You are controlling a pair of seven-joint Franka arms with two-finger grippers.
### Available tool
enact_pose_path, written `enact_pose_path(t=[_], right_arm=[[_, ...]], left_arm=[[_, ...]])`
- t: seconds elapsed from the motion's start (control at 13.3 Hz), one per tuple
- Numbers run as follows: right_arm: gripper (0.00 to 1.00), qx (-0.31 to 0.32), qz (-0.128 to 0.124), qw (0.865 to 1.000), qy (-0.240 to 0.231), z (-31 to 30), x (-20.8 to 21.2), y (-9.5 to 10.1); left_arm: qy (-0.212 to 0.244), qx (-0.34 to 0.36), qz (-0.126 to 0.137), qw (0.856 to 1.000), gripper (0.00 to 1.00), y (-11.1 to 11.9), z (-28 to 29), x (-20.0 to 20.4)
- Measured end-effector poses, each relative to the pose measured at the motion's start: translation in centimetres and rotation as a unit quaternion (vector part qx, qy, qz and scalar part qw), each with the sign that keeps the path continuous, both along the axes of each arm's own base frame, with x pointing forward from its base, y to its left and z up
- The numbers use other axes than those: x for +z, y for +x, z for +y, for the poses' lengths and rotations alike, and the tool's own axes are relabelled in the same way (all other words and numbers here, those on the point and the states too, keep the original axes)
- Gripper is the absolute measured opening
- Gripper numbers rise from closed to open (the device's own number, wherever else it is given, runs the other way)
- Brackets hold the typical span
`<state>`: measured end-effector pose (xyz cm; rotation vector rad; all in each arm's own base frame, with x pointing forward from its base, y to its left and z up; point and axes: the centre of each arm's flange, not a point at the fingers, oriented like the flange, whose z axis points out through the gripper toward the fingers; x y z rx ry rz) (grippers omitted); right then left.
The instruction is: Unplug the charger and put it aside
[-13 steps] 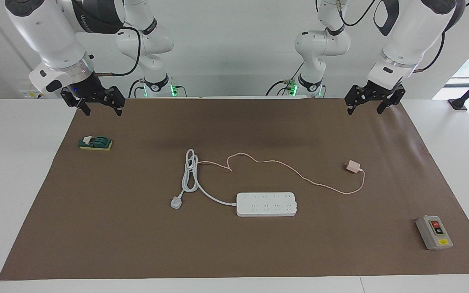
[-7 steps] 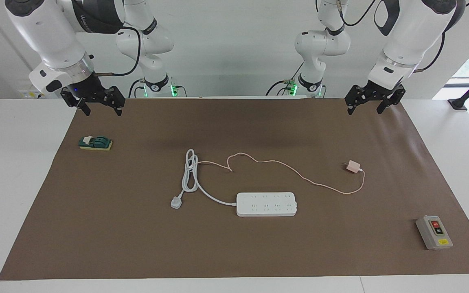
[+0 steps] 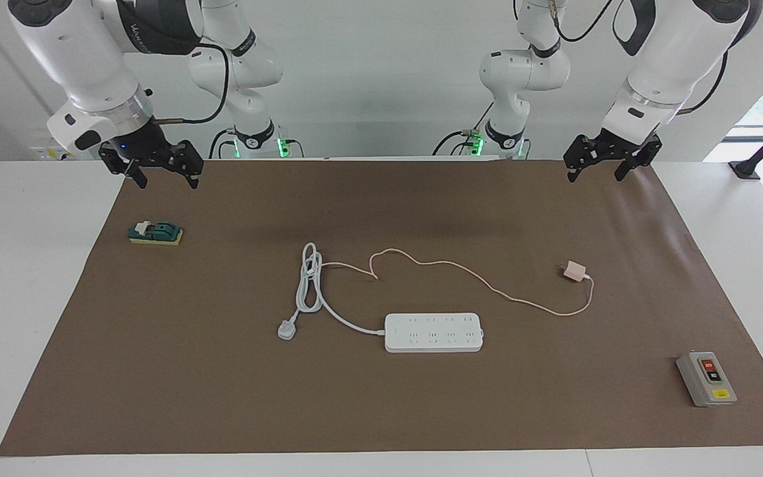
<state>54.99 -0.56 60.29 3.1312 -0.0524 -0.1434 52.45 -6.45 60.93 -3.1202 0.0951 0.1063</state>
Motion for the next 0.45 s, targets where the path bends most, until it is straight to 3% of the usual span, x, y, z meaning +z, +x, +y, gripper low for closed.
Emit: enact_pose_path(t=[0.45], right_arm=[[1.0, 0.0, 0.0, 1.0, 0.0, 0.0, 0.0, 0.0]], left_arm=[[0.0, 0.005, 0.001, 1.0, 1.0, 0.46, 0.59, 0.03]])
